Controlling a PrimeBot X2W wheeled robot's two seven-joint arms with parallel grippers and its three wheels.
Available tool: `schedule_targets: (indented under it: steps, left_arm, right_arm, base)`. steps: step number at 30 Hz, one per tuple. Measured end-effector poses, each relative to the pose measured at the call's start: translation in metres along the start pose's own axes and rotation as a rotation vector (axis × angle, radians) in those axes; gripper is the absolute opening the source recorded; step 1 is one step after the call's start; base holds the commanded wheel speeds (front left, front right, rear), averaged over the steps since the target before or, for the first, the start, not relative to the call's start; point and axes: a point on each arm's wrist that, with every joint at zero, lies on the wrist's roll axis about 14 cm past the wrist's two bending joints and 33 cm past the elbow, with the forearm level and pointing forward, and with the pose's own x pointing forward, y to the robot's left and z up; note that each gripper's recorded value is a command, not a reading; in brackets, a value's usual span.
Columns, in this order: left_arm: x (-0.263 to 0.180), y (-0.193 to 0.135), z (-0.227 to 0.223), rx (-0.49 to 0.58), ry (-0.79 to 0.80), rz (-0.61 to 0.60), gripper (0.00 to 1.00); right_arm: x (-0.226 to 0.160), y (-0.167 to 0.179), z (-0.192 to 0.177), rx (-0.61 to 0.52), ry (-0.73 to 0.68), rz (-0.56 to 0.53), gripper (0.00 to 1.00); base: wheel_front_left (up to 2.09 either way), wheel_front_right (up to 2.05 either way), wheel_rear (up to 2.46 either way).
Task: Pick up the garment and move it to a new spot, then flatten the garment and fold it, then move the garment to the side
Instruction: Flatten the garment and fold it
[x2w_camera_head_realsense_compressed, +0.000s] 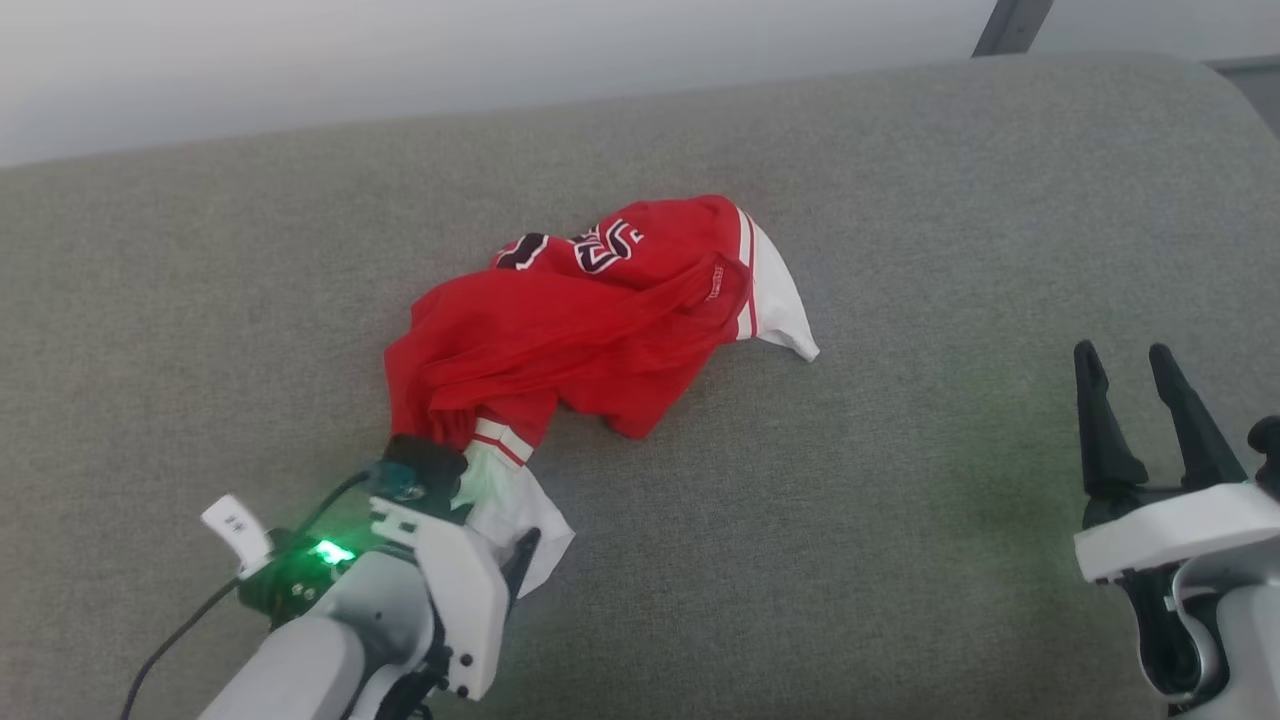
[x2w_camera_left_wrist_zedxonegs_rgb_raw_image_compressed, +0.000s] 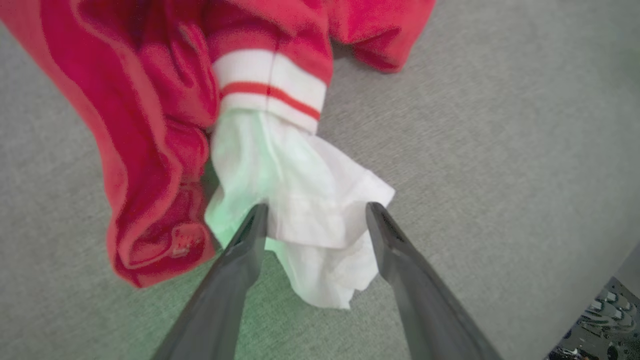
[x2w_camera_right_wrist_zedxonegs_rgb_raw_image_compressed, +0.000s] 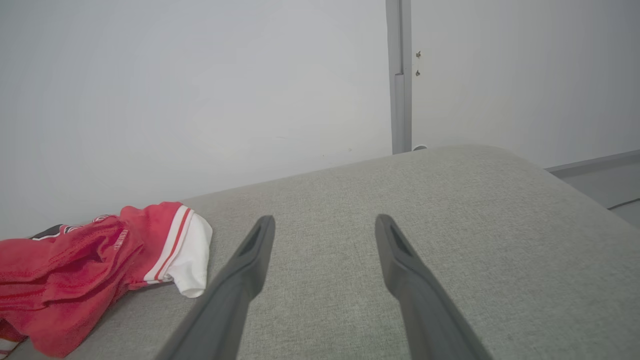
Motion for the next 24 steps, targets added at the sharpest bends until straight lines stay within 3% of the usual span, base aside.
schedule_targets:
  steps: [9, 10, 11, 19, 24]
  left_arm:
    - [0.020, 0.005, -0.014, 0.044, 0.104, 0.034, 1.00]
    - [0.021, 0.006, -0.015, 0.050, 0.109, 0.040, 0.64]
    - [0.022, 0.007, -0.016, 0.050, 0.118, 0.043, 0.00]
    - [0.012, 0.020, -0.013, 0.029, 0.121, 0.062, 0.00]
    - [-0.017, 0.057, -0.004, 0.000, 0.076, 0.166, 0.00]
  right_arm:
    - [0.013, 0.005, -0.008, 0.002, 0.011, 0.012, 1.00]
    - [0.014, 0.006, -0.008, 0.002, 0.012, 0.016, 1.00]
    - [0.015, 0.006, -0.010, 0.001, 0.016, 0.018, 1.00]
    - [0.023, 0.009, -0.009, -0.007, 0.009, 0.034, 1.00]
    - [0.027, 0.018, -0.009, -0.005, 0.007, 0.058, 1.00]
  base:
    - [0.00, 0.00, 0.00]
    - [0.00, 0.00, 0.00]
    - [0.00, 0.00, 0.00]
    - [0.00, 0.00, 0.00]
    - [0.00, 0.00, 0.00]
